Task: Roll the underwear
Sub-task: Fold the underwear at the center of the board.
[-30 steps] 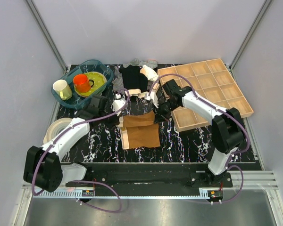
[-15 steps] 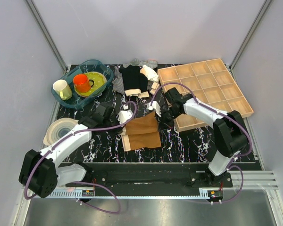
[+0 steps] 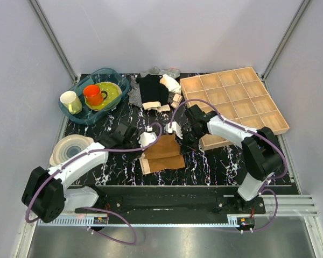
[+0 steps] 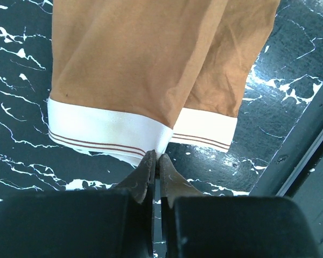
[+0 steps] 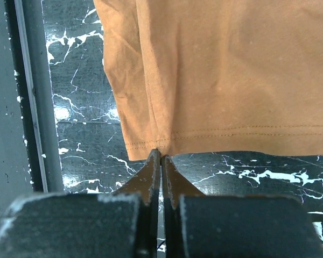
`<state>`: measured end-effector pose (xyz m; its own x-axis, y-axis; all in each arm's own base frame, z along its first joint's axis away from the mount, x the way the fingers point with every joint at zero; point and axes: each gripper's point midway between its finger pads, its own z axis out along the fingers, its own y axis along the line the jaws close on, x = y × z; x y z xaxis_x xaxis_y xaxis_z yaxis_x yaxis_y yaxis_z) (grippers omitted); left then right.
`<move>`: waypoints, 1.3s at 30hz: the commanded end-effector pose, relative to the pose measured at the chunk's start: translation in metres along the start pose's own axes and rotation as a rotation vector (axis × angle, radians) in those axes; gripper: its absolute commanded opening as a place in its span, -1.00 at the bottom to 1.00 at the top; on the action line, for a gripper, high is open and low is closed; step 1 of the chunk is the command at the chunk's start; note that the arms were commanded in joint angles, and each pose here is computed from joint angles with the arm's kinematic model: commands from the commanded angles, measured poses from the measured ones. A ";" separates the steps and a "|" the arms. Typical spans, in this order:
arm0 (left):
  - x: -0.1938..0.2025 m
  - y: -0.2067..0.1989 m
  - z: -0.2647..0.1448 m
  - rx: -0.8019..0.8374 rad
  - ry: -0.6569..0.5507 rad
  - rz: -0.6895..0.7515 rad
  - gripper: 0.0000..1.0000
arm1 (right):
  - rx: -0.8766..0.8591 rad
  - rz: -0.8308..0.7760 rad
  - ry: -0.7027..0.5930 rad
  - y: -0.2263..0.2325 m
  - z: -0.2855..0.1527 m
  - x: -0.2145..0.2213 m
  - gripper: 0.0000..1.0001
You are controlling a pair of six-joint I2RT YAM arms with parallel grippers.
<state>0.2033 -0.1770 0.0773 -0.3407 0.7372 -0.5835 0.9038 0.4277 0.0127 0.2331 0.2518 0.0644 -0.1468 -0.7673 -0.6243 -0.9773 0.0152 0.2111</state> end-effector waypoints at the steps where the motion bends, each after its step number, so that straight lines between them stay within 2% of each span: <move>1: 0.007 -0.004 0.007 0.015 0.037 0.008 -0.94 | 0.022 -0.063 0.008 -0.002 -0.001 -0.003 -1.00; 19: 0.011 -0.028 0.016 0.049 0.098 0.064 -0.91 | -0.028 -0.029 0.082 0.005 0.013 0.018 -0.97; 25: -0.004 -0.033 0.004 0.034 0.035 0.086 -0.91 | -0.029 -0.041 0.069 0.008 0.008 0.012 -0.96; 39: -0.016 -0.043 -0.007 0.033 -0.012 0.124 -0.92 | 0.001 -0.026 0.019 0.006 -0.018 0.004 -0.95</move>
<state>0.1624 -0.1969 0.0741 -0.2441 0.8050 -0.5407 0.9512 0.3074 0.0282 0.2224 0.2371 0.0537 -0.1502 -0.8105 -0.5662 -0.9711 0.0136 0.2383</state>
